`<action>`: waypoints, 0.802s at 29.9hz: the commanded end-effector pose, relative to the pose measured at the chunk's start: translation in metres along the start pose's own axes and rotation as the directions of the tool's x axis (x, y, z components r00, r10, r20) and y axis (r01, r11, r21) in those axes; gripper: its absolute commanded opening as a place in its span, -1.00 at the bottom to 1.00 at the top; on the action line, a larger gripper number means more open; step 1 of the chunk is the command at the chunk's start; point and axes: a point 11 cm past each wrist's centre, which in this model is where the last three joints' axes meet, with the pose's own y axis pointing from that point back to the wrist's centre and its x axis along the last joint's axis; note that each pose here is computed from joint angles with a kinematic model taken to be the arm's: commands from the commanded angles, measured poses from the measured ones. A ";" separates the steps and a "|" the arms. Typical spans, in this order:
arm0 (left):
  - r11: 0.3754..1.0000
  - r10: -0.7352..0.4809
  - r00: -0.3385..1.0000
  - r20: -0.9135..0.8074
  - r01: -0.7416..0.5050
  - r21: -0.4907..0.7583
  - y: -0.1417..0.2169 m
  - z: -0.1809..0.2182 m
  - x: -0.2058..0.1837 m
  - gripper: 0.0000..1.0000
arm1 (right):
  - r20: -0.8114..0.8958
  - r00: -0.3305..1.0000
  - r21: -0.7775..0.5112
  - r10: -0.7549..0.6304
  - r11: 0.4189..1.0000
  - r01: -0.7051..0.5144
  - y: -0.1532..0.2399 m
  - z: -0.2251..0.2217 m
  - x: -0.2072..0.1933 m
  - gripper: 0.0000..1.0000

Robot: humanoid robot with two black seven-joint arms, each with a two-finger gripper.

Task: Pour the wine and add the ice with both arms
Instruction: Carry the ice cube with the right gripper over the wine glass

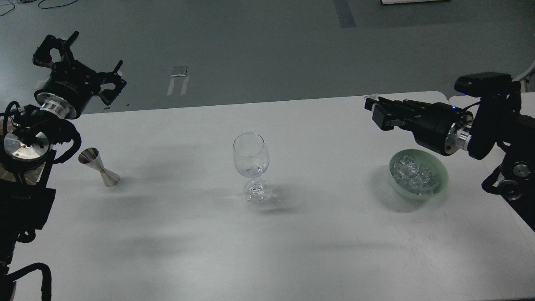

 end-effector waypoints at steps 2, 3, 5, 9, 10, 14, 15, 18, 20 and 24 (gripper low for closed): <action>1.000 -0.009 1.000 0.001 0.009 -0.004 -0.001 0.002 -0.003 0.96 | 0.037 0.999 0.172 0.004 0.985 -0.010 -0.034 -0.064 -0.005 -1.00; 1.000 -0.009 1.000 0.001 0.009 -0.004 -0.001 0.002 -0.003 0.96 | 0.037 0.999 0.172 0.004 0.985 -0.010 -0.034 -0.064 -0.005 -1.00; 1.000 -0.008 1.000 0.002 0.008 -0.005 -0.001 0.003 -0.003 0.96 | 0.023 1.000 0.215 -0.018 0.977 0.013 -0.042 -0.081 -0.011 -1.00; 1.000 -0.005 1.000 0.003 0.005 -0.004 -0.001 0.003 -0.002 0.96 | 0.020 0.998 0.280 -0.053 0.959 0.045 -0.050 -0.107 -0.024 -1.00; 1.000 -0.005 1.000 0.003 0.005 -0.004 -0.001 0.003 -0.002 0.96 | 0.018 0.998 0.283 -0.058 0.958 0.051 -0.050 -0.108 -0.026 -1.00; 1.000 -0.002 1.000 0.003 0.002 -0.006 0.000 0.004 -0.001 0.96 | 0.003 0.997 0.295 -0.073 0.953 0.068 -0.051 -0.114 -0.030 -1.00; 1.000 -0.003 1.000 0.004 0.003 -0.005 -0.001 0.004 -0.001 0.96 | -0.006 0.997 0.299 -0.074 0.952 0.072 -0.052 -0.116 -0.029 -1.00; 1.000 -0.003 1.000 0.004 0.003 -0.005 0.000 0.003 -0.001 0.96 | -0.031 0.996 0.302 -0.082 0.949 0.088 -0.055 -0.119 -0.031 -1.00; 1.000 -0.002 1.000 0.003 0.002 -0.006 0.000 0.004 -0.001 0.96 | -0.042 0.996 0.294 -0.083 0.951 0.092 -0.058 -0.119 -0.029 -1.00; 1.000 -0.001 1.000 0.003 0.001 -0.008 0.000 0.005 0.000 0.96 | -0.036 0.995 0.287 -0.088 0.953 0.094 -0.065 -0.119 -0.029 -1.00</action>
